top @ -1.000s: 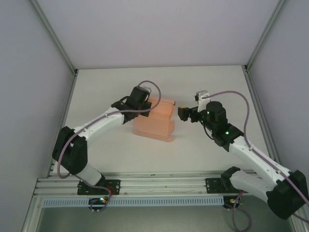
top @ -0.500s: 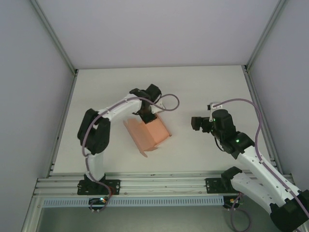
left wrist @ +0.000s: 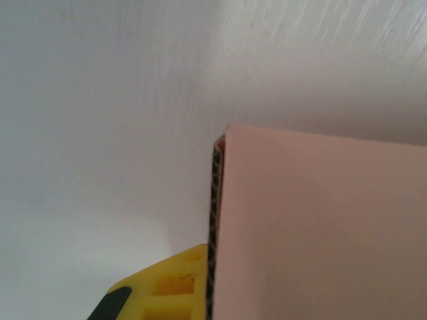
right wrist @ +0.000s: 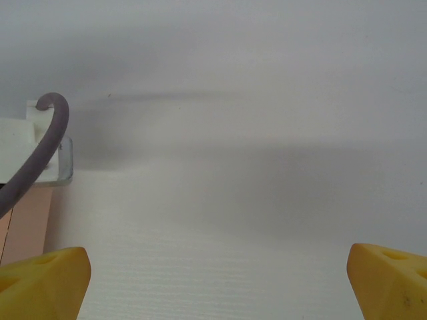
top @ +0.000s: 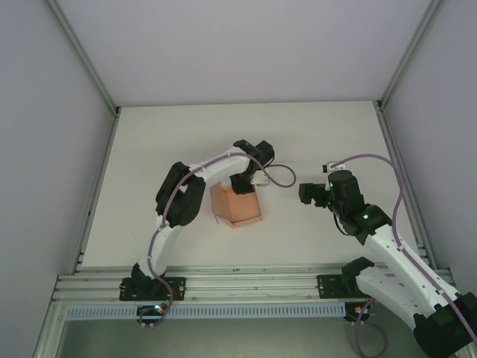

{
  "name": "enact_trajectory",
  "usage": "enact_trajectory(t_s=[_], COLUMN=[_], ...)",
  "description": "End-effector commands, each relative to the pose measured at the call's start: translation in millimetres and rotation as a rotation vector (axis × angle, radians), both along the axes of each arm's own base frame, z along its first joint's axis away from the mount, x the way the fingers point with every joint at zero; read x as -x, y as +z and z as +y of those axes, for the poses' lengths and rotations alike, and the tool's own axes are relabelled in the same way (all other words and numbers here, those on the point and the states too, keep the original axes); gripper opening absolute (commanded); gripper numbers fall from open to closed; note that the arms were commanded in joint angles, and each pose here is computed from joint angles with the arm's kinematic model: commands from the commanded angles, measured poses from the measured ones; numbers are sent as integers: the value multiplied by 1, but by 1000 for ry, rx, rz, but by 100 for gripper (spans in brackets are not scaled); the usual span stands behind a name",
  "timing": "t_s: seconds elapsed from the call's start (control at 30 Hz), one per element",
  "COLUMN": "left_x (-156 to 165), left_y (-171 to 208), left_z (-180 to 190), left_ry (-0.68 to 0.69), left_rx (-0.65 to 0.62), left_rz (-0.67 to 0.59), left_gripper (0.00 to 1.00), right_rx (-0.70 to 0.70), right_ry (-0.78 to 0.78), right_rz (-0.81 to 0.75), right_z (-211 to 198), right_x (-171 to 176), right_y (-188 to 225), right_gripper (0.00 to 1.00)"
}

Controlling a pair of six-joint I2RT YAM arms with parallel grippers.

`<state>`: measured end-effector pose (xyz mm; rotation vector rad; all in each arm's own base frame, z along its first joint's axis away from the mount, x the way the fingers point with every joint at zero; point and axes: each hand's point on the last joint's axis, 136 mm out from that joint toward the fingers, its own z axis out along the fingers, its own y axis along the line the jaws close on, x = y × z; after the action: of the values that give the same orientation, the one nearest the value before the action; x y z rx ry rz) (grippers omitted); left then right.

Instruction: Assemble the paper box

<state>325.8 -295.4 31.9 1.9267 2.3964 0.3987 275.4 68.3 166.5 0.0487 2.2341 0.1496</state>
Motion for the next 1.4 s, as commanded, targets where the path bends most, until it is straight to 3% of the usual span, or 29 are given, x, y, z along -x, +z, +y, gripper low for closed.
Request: enact_trajectory(t_s=[0.0,0.07,0.2,0.37,0.5,0.53,0.77,0.9,1.03,1.37], left_x=[2,8,7,15,20,22,20,4,1,-7], left_y=[-9,-7,11,41,63,69,113,99,82,34], left_z=[-3,-2,-5,-16,-23,-26,-40,-26,-20,-15], left_ry=[-43,-60,-66,-98,-121,-127,-116,-83,-61,-75], left_rx=[-43,-50,-22,66,138,169,407,373,345,256], left_rz=[12,41,23,13,-4,-7,-47,-11,110,211], left_gripper=[22,35,48,75,88,100,100,98,88,69], right_rx=[3,2,7,-9,-31,-34,-40,-50,-48,-45], right_ry=[27,42,65,116,177,191,266,289,294,300], right_rz=[13,24,29,8,-9,-11,-28,-20,1,45], right_z=[1,3,4,11,21,23,35,41,42,45], right_x=[1,3,5,9,11,11,7,5,5,1], right_y=[-6,-10,-12,-8,-5,-4,3,3,-4,-16], right_gripper=[100,100,100,100,100,100,99,100,100,100])
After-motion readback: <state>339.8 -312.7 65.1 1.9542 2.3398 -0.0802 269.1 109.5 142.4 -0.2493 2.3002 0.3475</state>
